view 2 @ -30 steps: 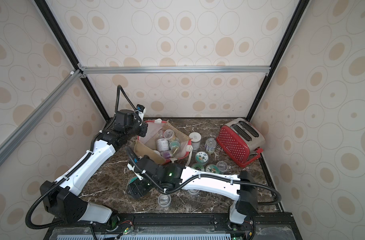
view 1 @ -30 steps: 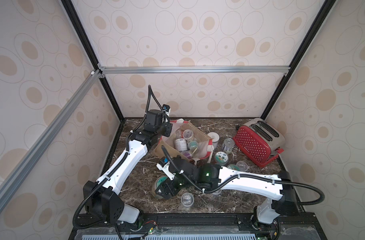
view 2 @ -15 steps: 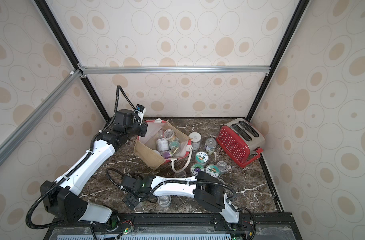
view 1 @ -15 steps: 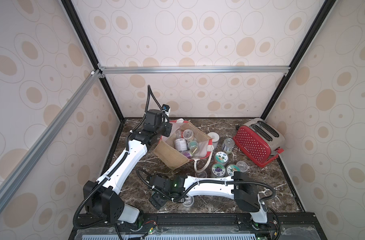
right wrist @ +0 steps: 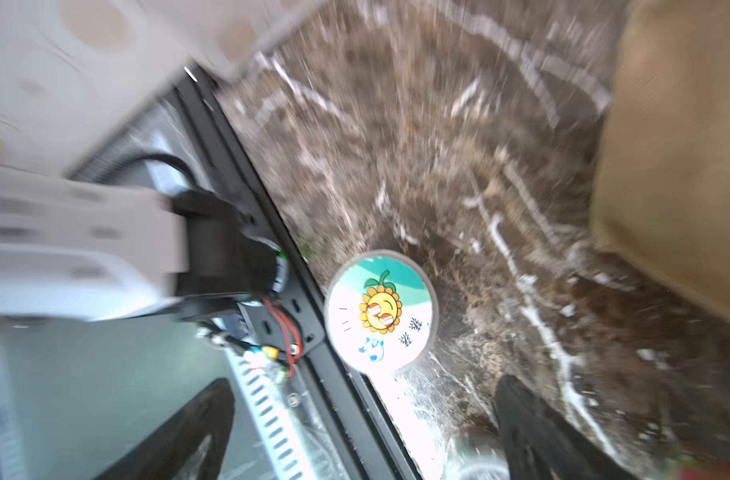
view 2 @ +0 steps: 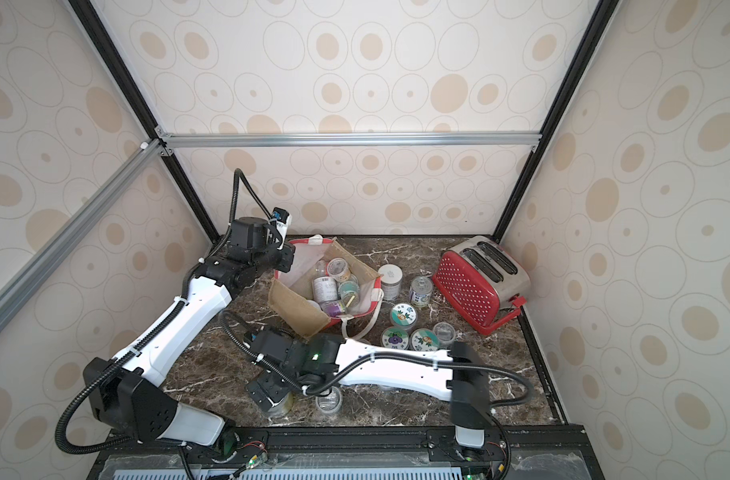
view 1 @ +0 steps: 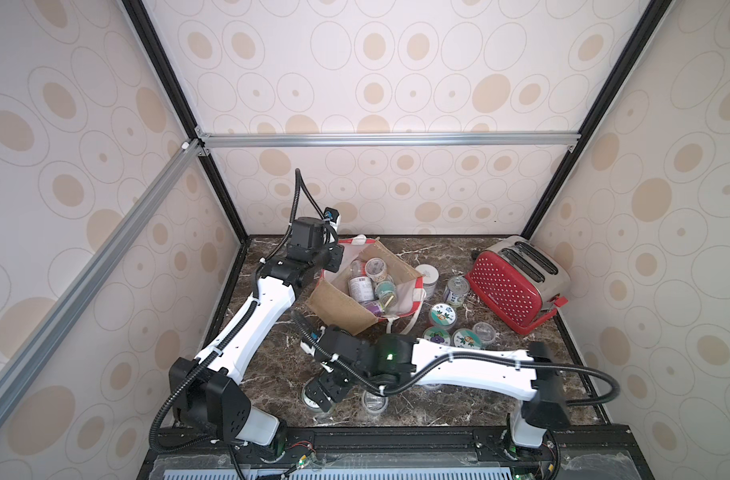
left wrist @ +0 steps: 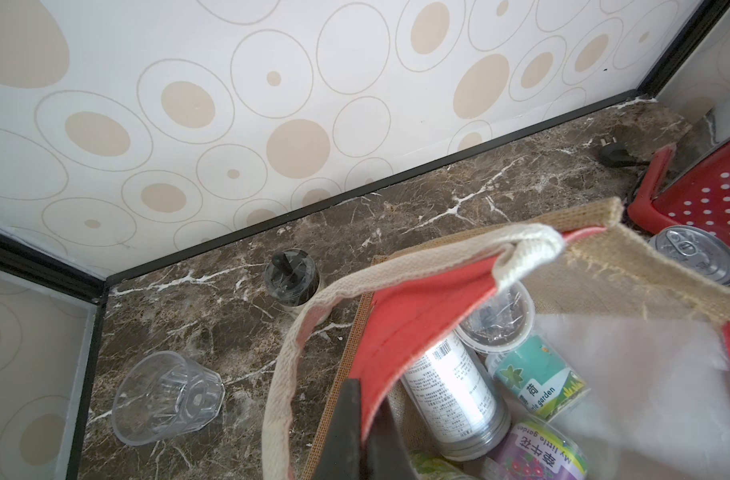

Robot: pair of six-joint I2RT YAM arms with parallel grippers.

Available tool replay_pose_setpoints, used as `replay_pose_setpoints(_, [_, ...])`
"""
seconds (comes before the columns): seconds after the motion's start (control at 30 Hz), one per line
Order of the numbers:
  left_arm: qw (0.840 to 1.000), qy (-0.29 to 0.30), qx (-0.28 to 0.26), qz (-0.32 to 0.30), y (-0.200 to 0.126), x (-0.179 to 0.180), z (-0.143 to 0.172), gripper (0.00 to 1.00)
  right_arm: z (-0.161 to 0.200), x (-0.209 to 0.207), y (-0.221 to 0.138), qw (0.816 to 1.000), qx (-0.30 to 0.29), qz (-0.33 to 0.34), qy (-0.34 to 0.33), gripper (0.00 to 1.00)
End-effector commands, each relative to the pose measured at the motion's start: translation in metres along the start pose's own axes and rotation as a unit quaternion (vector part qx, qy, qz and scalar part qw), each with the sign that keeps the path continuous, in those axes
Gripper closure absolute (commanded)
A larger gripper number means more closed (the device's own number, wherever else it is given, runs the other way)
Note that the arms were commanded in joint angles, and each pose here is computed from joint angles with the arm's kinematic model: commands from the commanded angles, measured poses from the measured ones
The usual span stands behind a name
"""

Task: Take out the seed jars from the canvas bag
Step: Place the seed jar at the center of the board, then adjust the canvas bag at the center of the board.

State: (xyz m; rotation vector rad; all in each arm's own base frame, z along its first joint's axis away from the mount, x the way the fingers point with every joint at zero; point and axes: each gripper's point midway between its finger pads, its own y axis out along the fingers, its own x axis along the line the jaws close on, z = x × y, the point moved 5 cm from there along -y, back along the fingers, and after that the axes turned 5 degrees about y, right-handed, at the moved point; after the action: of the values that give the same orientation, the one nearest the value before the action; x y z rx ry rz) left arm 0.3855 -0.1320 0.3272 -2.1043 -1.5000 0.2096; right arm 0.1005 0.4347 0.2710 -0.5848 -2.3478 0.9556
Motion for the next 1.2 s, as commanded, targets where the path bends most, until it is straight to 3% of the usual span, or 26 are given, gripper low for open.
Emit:
replay_pose_setpoints(0.0, [0.998,0.006,-0.056,-0.006,-0.014,0.008,-0.033,1.00,-0.008,-0.020,-0.030,0.999,-0.027,0.016,0.005,0.00])
replay_pose_setpoints(0.23, [0.999,0.004,-0.051,-0.008,-0.016,0.007,-0.028,1.00,-0.021,-0.061,-0.074,0.995,-0.080,0.041,0.045,0.03])
replay_pose_setpoints(0.4, [0.999,0.005,-0.050,-0.007,-0.015,0.007,-0.027,1.00,-0.022,-0.123,-0.083,0.984,-0.082,0.082,0.135,0.11])
replay_pose_setpoints(0.6, [0.999,0.007,-0.052,-0.008,-0.015,0.008,-0.031,1.00,-0.028,-0.169,-0.093,0.968,-0.116,0.098,0.201,0.22])
replay_pose_setpoints(0.77, [0.998,0.006,-0.058,-0.009,-0.012,0.009,-0.039,1.00,-0.030,-0.197,-0.064,0.962,-0.095,0.106,0.235,0.45])
replay_pose_setpoints(0.9, [0.998,0.009,-0.069,-0.013,-0.008,0.012,-0.055,1.00,-0.039,-0.186,-0.016,0.968,-0.039,0.029,0.246,0.78])
replay_pose_setpoints(1.07, [0.997,0.021,-0.074,-0.023,0.004,0.017,-0.076,1.00,-0.060,-0.136,0.036,0.974,-0.008,-0.047,0.220,0.80])
replay_pose_setpoints(1.17, [0.997,0.019,-0.066,-0.016,0.008,0.017,-0.077,1.00,-0.067,-0.116,0.049,0.979,-0.004,-0.049,0.200,0.79])
